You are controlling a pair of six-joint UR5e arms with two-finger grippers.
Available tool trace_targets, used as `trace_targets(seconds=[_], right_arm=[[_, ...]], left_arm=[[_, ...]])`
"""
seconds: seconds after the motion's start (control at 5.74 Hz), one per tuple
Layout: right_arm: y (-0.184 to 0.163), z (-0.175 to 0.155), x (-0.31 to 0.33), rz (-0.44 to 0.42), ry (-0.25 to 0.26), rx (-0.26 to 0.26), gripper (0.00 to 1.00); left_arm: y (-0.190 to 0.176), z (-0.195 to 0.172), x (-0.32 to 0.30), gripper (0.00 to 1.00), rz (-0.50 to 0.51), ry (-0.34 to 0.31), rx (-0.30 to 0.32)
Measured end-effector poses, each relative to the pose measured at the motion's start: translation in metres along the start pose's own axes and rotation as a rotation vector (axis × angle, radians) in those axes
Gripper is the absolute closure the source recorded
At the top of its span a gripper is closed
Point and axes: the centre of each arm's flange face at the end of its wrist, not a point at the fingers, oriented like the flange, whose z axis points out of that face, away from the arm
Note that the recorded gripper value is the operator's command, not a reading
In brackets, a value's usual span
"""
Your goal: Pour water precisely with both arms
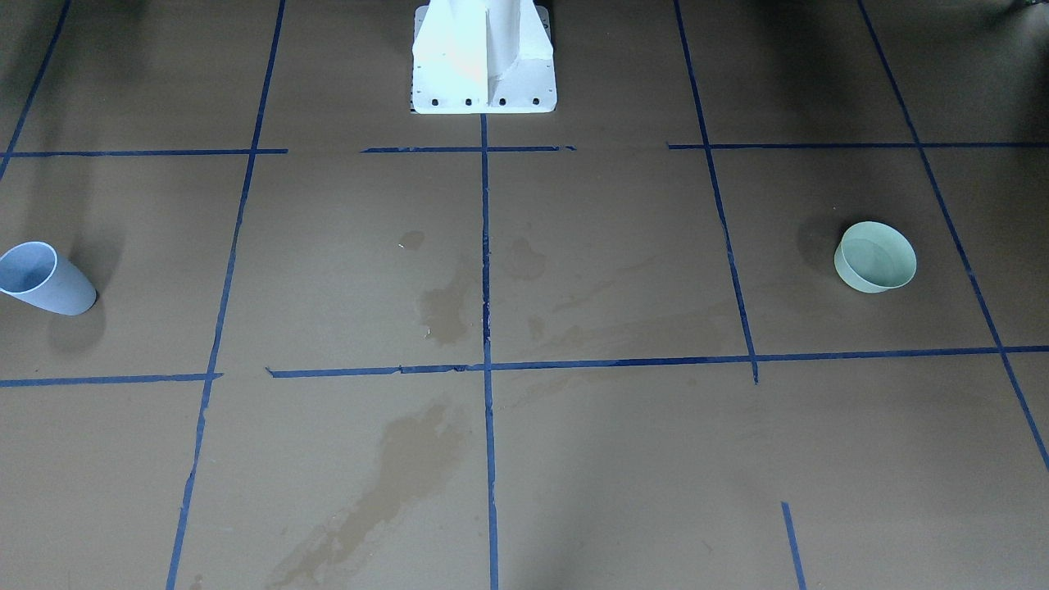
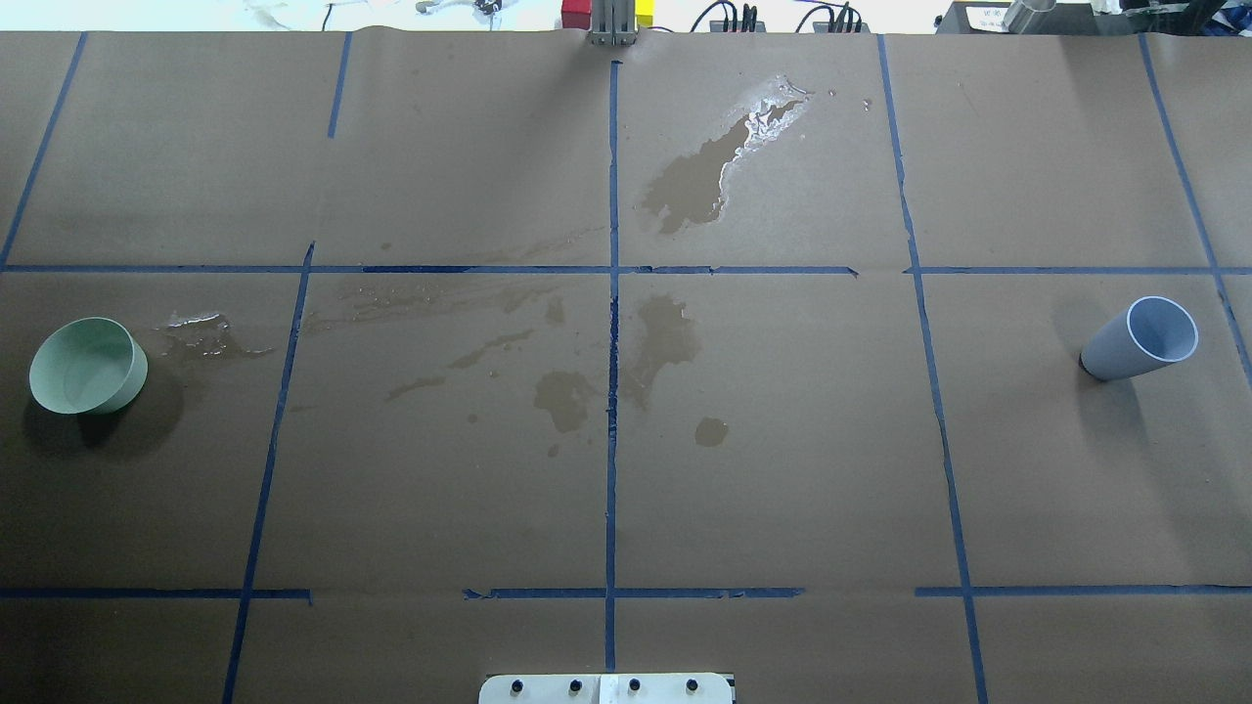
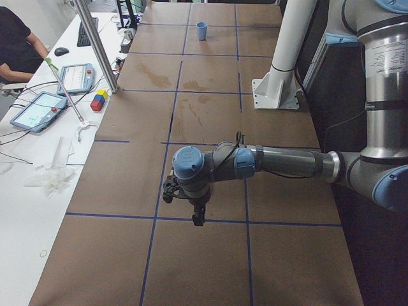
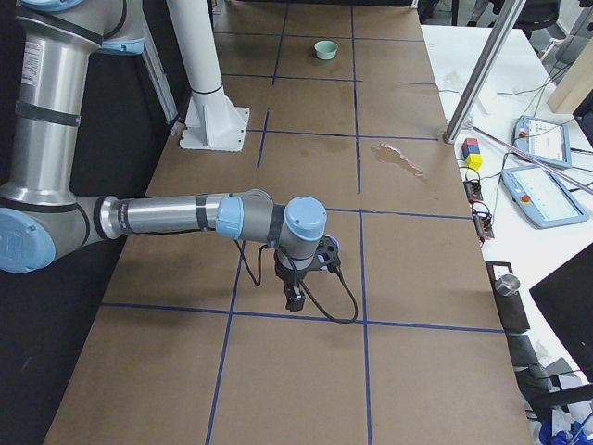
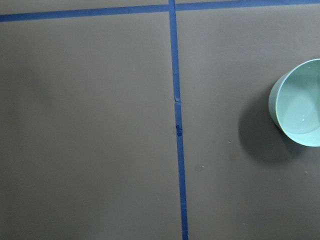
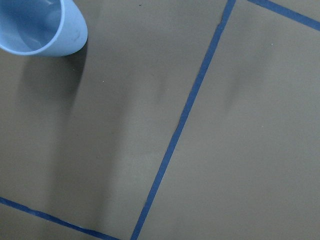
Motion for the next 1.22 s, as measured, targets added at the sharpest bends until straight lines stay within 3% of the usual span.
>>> trace_targets(seconds=[1.22], right_arm=[[-0.0003, -0.0023, -0.0024, -0.004, -0.001, 0.006, 0.00]], left_arm=[[-0.0079, -0.0007, -0.0006, 0.00, 0.012, -0.007, 0.002]])
